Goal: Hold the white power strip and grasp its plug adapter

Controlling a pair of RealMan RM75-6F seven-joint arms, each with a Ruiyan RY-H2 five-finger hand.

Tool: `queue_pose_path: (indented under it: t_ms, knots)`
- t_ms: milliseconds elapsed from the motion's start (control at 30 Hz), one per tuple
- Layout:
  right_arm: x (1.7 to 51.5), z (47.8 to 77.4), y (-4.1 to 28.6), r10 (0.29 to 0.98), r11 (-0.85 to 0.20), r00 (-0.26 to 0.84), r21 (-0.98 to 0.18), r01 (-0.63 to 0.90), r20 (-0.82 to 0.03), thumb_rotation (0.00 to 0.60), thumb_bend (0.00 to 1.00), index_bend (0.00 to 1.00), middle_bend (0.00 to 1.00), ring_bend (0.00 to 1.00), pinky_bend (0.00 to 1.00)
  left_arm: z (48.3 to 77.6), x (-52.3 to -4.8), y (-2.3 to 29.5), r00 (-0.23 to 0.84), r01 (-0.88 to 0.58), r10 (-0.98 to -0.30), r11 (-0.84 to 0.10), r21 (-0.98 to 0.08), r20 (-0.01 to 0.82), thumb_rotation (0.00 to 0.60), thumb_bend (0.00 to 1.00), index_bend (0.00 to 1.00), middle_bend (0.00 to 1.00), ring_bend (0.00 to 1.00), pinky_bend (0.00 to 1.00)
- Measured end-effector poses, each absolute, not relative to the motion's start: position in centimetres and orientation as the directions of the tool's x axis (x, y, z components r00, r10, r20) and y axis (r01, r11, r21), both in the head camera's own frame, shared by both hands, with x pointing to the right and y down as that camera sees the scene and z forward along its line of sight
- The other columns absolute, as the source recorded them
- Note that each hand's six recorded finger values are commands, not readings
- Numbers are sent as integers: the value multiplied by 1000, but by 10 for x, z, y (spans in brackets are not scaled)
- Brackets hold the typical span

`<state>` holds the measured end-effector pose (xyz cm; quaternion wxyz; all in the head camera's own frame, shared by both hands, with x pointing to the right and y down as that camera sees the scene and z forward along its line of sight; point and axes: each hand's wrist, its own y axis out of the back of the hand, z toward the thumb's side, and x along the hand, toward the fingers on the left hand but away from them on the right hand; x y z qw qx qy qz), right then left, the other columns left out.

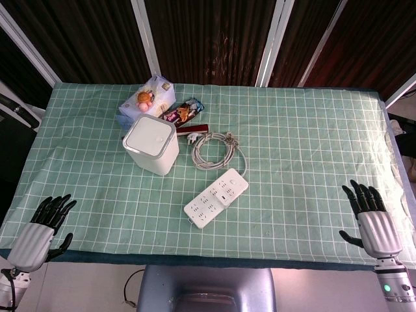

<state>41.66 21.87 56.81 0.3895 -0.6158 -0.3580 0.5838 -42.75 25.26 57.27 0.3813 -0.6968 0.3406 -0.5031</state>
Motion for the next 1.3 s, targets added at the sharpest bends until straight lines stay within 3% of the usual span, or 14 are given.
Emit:
queue_pose_path:
  t_ms: [300, 567, 733, 967, 1300]
  knots:
    - [415, 565, 221, 892, -446, 78, -895, -9, -445, 600, 93, 0, 0, 0, 3, 577, -411, 262, 327, -95, -829, -507, -857, 454, 600, 434, 0, 0, 0, 44]
    - [407, 572, 223, 877, -471, 103, -882, -17, -470, 600, 93, 0, 0, 0, 3, 614, -340, 284, 528, -125, -703, -619, -776, 476, 600, 414, 0, 9, 0, 44]
    - [403, 575, 222, 872, -477, 116, -878, -20, -476, 600, 94, 0, 0, 0, 3, 645, -290, 288, 614, -102, -613, -687, -720, 497, 594, 558, 0, 26, 0, 43]
    - [395, 582, 222, 858, -495, 142, -868, -28, -494, 600, 93, 0, 0, 0, 3, 674, -224, 272, 663, -140, -584, -712, -688, 469, 457, 745, 0, 42, 0, 42]
    - [392, 585, 222, 849, -508, 153, -861, -28, -506, 600, 94, 0, 0, 0, 3, 698, -192, 263, 658, -94, -588, -685, -723, 472, 455, 789, 11, 61, 0, 41]
